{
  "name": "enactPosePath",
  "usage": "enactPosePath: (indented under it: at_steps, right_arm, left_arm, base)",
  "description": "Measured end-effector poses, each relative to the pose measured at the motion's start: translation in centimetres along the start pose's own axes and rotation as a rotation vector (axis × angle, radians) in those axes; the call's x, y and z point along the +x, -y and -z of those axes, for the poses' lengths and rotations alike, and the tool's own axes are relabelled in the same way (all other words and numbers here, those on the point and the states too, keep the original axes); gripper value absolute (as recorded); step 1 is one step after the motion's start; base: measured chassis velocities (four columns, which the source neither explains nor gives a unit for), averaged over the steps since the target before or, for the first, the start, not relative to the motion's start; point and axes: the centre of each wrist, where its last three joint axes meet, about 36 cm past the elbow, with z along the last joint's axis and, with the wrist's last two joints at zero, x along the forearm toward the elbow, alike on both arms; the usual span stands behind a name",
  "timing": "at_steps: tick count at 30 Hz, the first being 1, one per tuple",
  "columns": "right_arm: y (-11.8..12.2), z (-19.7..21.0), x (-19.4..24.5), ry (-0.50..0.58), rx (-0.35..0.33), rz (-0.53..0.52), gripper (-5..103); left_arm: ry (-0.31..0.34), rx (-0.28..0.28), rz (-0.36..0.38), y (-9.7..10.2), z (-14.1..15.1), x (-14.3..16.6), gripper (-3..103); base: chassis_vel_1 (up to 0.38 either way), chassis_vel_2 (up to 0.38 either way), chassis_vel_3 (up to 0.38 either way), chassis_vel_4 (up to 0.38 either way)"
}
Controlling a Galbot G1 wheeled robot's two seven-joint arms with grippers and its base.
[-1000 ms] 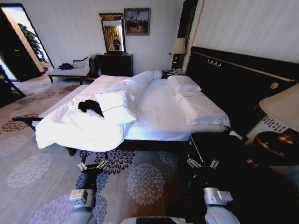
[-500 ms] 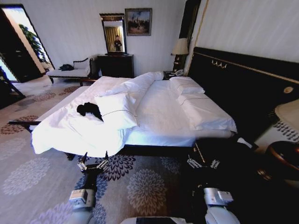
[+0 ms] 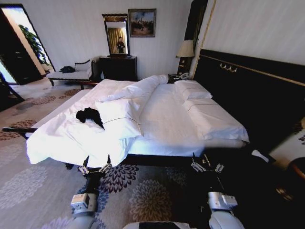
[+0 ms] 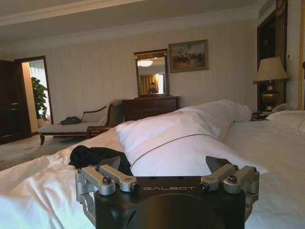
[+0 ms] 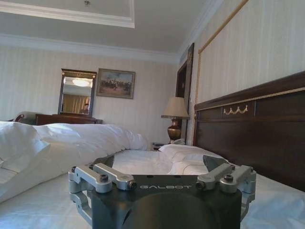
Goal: Fold the clothes on the bed.
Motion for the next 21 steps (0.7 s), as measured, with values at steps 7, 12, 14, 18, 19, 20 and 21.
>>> enactPosePath:
  at_steps: [7,12,14,18,19,20,21]
  right_arm:
    - [0.12,0.09,-0.43,0.009,-0.015,-0.013,100]
    - [0.20,0.09,-0.51,0.009,-0.016,-0.016,100]
    - [0.17,0.05,-0.49,0.007,-0.016,-0.016,100]
    - [0.11,-0.10,-0.49,0.004,-0.016,-0.016,100]
    - [0.11,-0.13,-0.50,0.003,-0.016,-0.015,100]
    - [0.11,-0.13,-0.50,0.003,-0.016,-0.015,100]
    - [0.13,-0.16,-0.54,0.003,-0.015,-0.015,100]
  left_arm:
    - [0.006,0.000,0.002,0.04,-0.04,0.04,100]
    - [0.005,-0.001,0.003,0.04,-0.13,0.04,100]
    - [0.005,-0.002,0.003,0.04,-0.13,0.03,100]
    - [0.006,-0.001,0.004,0.05,-0.13,0.03,100]
    - [0.006,-0.001,0.004,0.05,-0.13,0.03,100]
    - [0.006,-0.001,0.004,0.05,-0.13,0.03,100]
    - [0.006,-0.002,0.004,0.04,-0.13,0.02,100]
  base:
    - [-0.132,0.149,0.146,-0.127]
    - [-0.153,0.136,0.138,-0.149]
    - [-0.142,0.135,0.111,-0.123]
    - [-0.119,0.126,0.113,-0.120]
    - [-0.122,0.109,0.124,-0.110]
    - [-0.122,0.109,0.124,-0.110]
    - [-0.103,0.109,0.124,-0.130]
